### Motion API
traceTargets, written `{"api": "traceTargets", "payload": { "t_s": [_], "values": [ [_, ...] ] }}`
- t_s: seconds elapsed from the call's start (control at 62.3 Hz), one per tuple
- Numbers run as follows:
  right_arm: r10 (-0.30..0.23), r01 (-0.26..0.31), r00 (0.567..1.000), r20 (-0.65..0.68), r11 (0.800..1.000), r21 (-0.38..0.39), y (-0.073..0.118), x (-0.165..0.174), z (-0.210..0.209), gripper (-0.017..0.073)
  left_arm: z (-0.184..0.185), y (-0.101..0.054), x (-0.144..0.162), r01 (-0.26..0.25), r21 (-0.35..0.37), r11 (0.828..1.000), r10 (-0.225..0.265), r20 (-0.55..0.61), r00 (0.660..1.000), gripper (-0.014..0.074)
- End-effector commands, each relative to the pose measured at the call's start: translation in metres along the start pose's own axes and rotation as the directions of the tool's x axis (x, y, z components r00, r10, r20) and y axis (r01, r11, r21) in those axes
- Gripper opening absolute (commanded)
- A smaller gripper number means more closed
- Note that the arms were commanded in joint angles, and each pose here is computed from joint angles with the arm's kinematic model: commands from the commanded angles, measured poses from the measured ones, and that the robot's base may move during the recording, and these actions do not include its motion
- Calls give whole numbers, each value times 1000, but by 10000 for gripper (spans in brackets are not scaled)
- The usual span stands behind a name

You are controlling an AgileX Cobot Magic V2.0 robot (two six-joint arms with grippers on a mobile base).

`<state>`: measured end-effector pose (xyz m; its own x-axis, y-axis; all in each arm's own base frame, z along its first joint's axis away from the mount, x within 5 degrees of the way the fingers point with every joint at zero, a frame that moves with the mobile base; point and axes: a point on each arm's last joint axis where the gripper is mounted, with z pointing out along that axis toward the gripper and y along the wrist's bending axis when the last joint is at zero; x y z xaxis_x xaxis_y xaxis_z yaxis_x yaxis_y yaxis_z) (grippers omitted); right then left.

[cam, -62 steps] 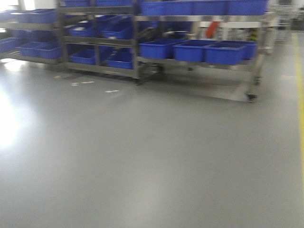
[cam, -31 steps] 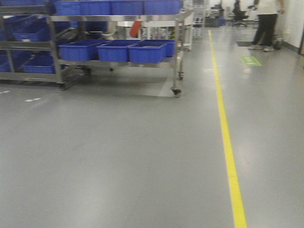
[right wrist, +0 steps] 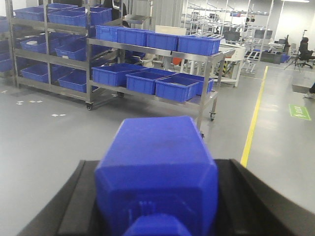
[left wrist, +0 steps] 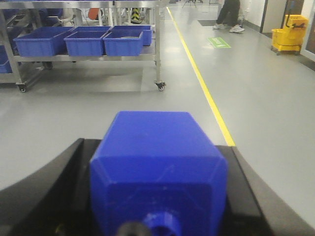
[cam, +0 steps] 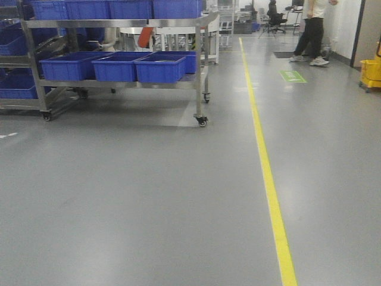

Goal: Pick and sort blue part to right shelf
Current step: 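Turn the base and drive along the aisle holding both parts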

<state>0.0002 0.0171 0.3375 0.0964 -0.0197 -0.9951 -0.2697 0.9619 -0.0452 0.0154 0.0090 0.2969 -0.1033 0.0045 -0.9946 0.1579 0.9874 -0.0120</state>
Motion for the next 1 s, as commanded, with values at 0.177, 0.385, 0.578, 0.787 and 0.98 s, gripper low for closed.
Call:
{"api": "traceTargets", "payload": {
  "t_s": [0.177,0.385,0.578,0.787,0.98],
  "values": [
    [19,-21,995,93,1000,21,-2,-15,0,194,-2,-1,-16,3,20,1000,-5,104,995,312],
    [19,-21,995,93,1000,21,-2,-15,0,194,-2,-1,-16,3,20,1000,-5,104,995,312],
    [19,-21,995,93,1000,21,-2,-15,0,194,-2,-1,-16,3,20,1000,-5,104,995,312],
    [19,-21,995,93,1000,21,-2,-15,0,194,-2,-1,-16,3,20,1000,-5,104,995,312],
    [19,-21,995,93,1000,21,-2,-15,0,194,-2,-1,-16,3,20,1000,-5,104,995,312]
  ]
}}
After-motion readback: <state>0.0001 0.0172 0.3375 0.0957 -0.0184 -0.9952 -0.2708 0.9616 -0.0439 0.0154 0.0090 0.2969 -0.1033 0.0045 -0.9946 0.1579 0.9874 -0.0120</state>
